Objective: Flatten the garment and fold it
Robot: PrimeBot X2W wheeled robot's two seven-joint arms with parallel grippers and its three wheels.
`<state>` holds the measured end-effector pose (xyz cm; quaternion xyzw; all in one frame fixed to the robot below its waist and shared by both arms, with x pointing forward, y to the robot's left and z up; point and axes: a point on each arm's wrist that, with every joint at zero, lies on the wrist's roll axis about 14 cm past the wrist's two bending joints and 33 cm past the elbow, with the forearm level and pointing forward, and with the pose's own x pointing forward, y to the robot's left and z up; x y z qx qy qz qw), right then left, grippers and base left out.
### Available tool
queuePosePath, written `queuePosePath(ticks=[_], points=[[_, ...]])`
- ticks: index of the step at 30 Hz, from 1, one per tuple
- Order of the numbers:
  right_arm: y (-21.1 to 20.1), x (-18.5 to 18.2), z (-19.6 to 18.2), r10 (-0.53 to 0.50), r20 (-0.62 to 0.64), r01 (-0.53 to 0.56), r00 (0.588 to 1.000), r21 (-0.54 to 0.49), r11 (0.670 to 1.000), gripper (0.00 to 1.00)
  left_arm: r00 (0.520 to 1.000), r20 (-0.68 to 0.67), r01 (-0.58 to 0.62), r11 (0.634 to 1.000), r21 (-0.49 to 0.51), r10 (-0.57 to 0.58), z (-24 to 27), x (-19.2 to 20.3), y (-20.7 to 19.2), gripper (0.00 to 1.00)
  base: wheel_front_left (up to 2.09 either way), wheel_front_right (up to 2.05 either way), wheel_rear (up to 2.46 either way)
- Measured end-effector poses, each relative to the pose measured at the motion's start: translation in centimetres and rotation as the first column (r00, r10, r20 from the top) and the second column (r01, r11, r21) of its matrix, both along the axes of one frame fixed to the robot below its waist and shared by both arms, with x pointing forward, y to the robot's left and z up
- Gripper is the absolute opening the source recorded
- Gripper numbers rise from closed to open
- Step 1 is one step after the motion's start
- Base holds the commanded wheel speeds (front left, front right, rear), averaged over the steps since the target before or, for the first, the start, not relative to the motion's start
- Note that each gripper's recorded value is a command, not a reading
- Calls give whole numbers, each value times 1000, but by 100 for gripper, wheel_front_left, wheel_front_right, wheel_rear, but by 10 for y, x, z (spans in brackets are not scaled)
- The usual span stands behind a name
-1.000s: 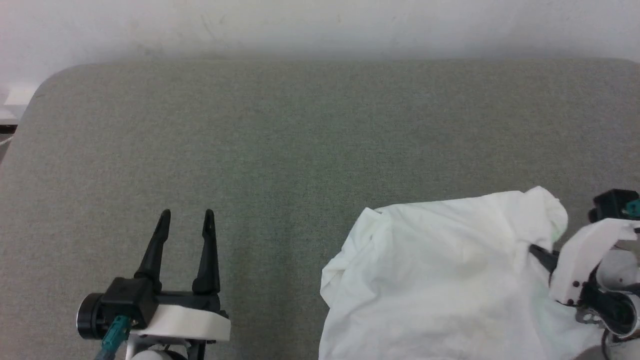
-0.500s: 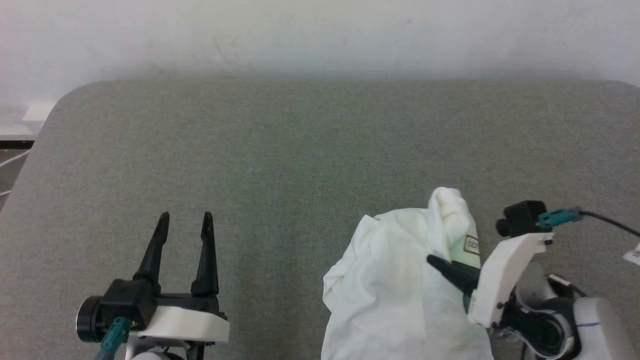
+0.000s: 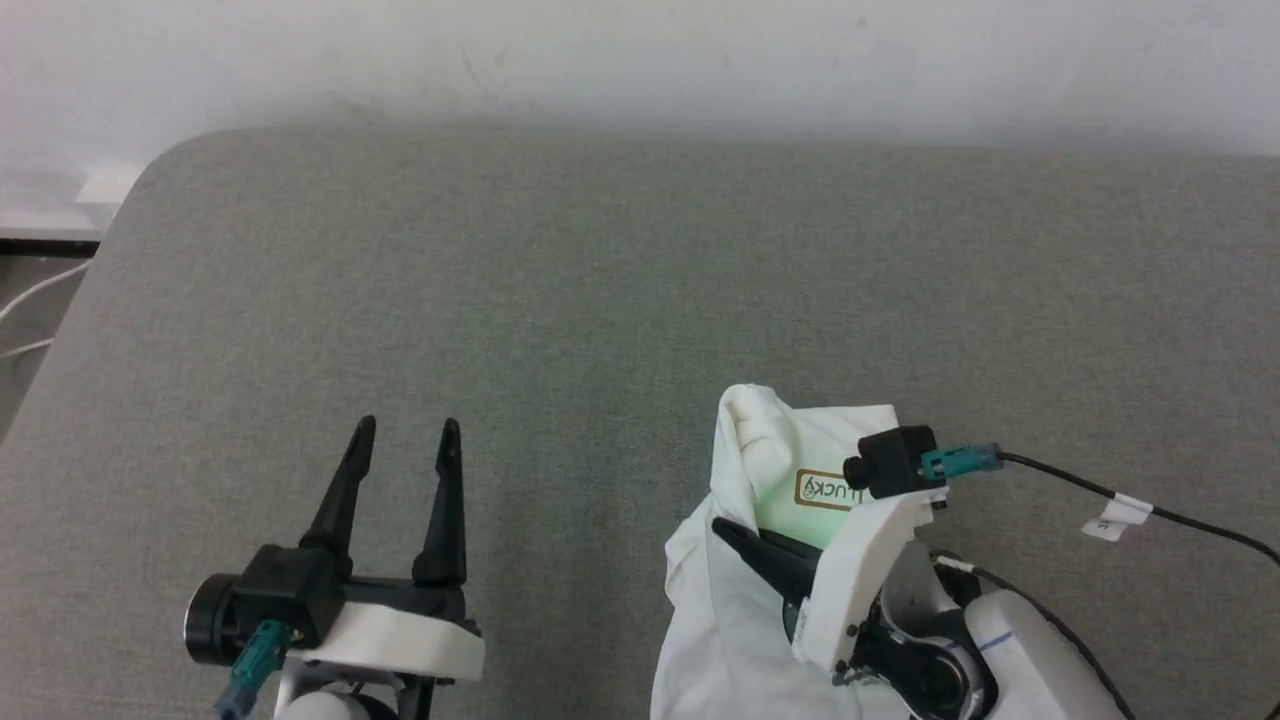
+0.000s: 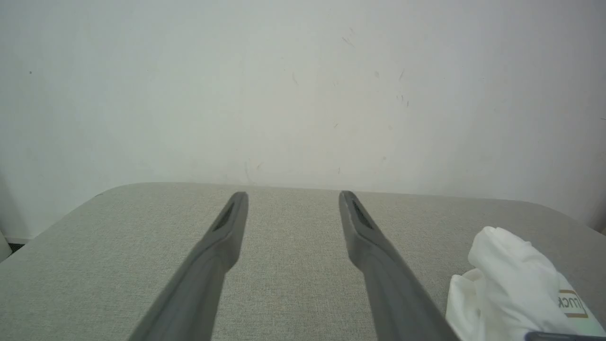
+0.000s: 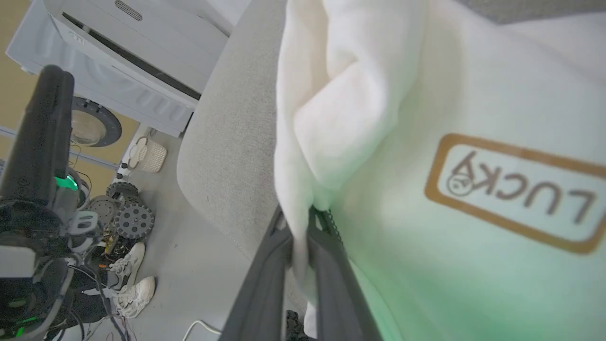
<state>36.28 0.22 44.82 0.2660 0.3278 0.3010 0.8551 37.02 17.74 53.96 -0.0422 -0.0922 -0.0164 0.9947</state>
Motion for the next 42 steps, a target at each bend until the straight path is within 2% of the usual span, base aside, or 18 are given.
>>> queuePosePath(ticks=[2,3,4,5,10,14,17,20,23,25,28,35,39,42], points=[[-3,7,-9,-22,16,23,1000,-35,999,0,1000,-5,2,1000,-2,-2,-2,1,-1,100,0,0,0],[-5,11,-13,-33,22,34,999,-51,998,16,1000,-10,1,1000,-4,-2,-3,1,-1,100,0,0,0],[-6,14,-16,-45,26,46,999,-57,997,49,1000,-15,1,1000,-8,-1,-5,1,-1,100,0,0,0],[-7,16,-19,-51,28,52,998,-60,997,100,1000,-20,1,1000,-9,-1,-6,1,-1,100,0,0,0],[2,19,-19,-51,70,55,996,-51,997,100,999,-35,-2,1000,-9,2,-11,0,0,100,0,0,0],[10,26,5,-53,191,60,980,-31,998,100,1000,-28,-10,1000,-9,10,-9,0,1,100,0,0,0],[12,31,27,-47,311,65,949,-47,997,100,1000,-17,-8,1000,-8,8,-5,-1,1,100,0,0,0],[1,38,50,-51,457,103,888,-89,991,100,1000,-8,-2,1000,-9,2,-2,-2,-2,100,0,0,0],[-26,50,84,-106,627,210,771,-95,973,100,1000,-1,4,1000,-9,-4,0,-1,-3,100,0,0,0],[-51,53,100,-147,711,295,688,-89,951,100,1000,0,1,1000,-9,-1,0,0,-4,100,0,0,0],[-86,49,110,-210,776,409,595,-67,910,100,1000,3,-8,1000,-10,8,1,2,-3,100,0,0,0],[-162,23,120,-347,816,605,462,-4,796,100,999,1,-41,999,-26,41,1,0,6,100,0,0,0],[-196,1,114,-402,807,683,432,-2,730,100,998,8,-59,998,-18,59,3,-1,13,100,0,0,0],[-210,-16,104,-425,792,715,439,-23,698,100,998,-2,-68,998,-4,68,0,-4,19,100,0,0,0]])
